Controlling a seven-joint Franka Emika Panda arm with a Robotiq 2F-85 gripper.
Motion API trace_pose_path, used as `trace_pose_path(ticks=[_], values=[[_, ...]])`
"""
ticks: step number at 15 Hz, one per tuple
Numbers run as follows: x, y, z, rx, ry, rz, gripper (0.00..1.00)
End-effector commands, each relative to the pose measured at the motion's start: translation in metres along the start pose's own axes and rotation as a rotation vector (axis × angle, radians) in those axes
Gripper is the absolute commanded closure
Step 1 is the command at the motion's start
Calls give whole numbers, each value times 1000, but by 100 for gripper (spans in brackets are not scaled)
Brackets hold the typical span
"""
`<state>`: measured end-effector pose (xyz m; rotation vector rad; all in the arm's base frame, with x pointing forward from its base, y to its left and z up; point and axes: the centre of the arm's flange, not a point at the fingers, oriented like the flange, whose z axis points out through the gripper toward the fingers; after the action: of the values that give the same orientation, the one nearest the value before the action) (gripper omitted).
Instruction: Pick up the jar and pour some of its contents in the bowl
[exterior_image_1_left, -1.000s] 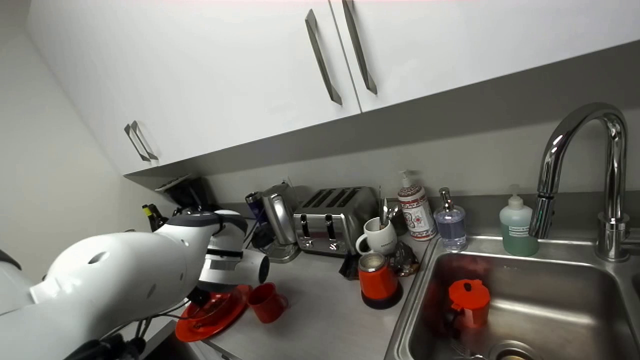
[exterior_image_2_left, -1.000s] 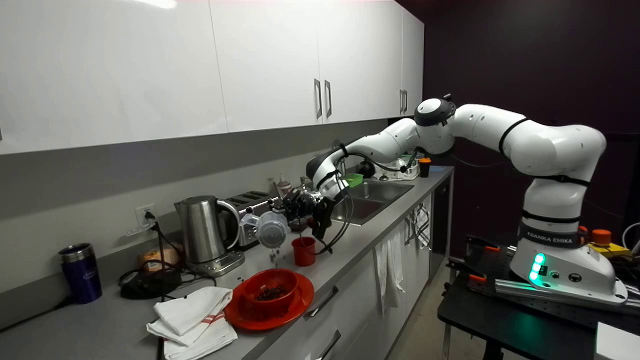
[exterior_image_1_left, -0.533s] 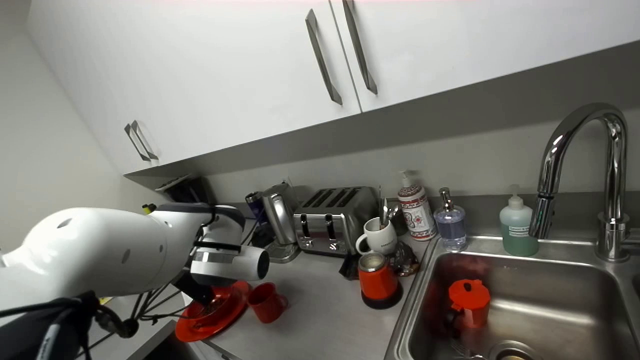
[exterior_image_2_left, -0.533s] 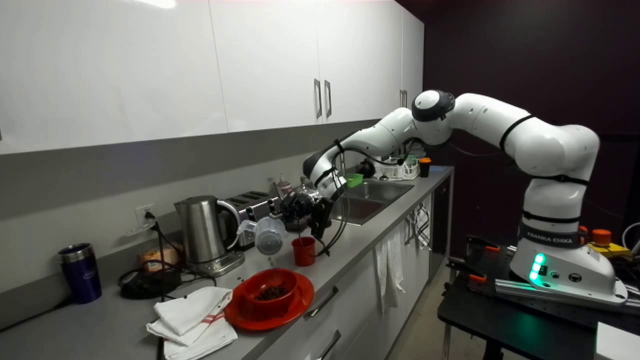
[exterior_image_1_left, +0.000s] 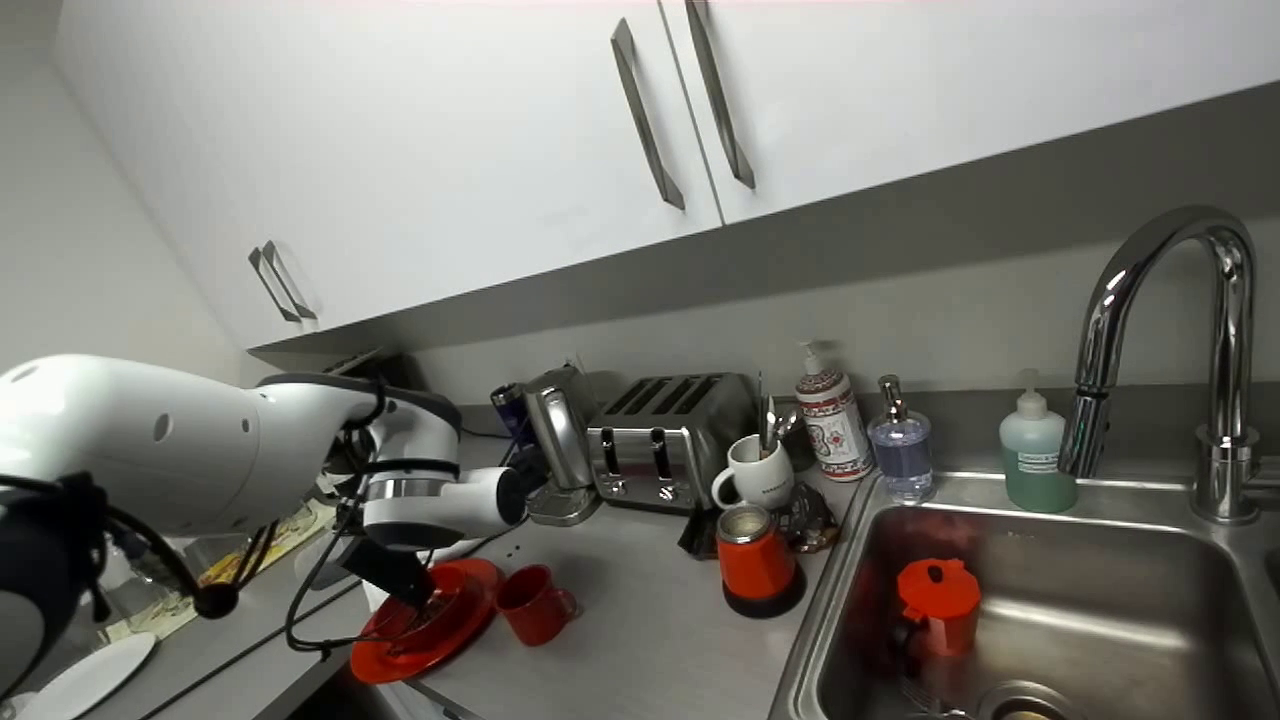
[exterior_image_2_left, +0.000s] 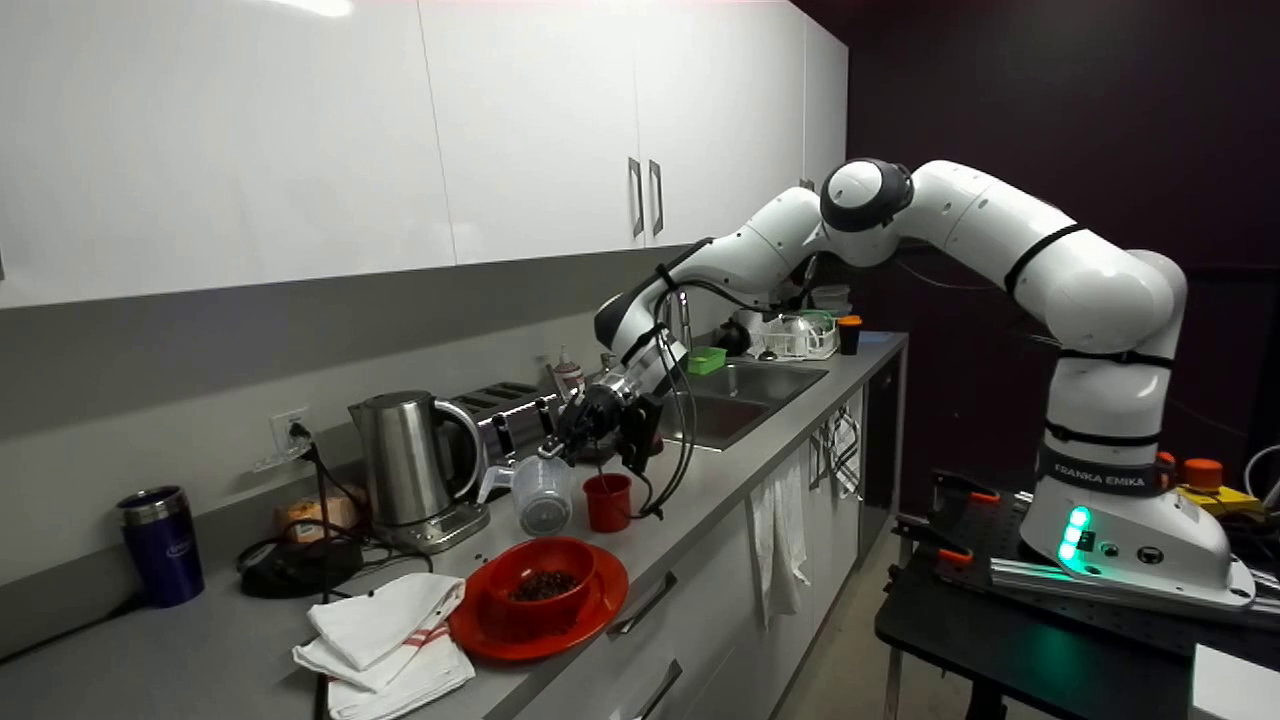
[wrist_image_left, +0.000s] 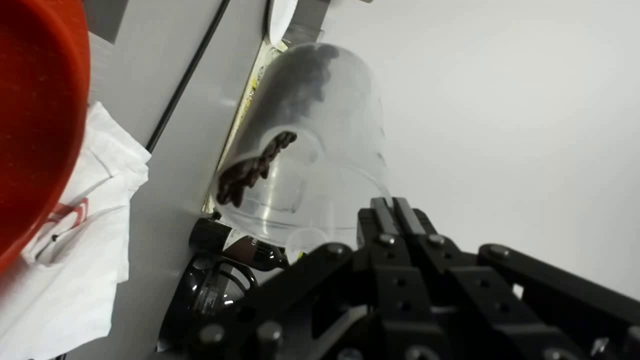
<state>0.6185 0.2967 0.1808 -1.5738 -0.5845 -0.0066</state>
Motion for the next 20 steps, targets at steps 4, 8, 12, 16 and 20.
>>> trace_pose_path(ticks=[4,8,12,16,20], values=[[5,-27,14,-195,-97,-78,96],[12,-45,20,-293,-112,-136,96],[20,-71,25,-420,-100,-209,96],[25,-89,28,-571,-80,-269,96],[25,-100,28,-726,-47,-303,96]])
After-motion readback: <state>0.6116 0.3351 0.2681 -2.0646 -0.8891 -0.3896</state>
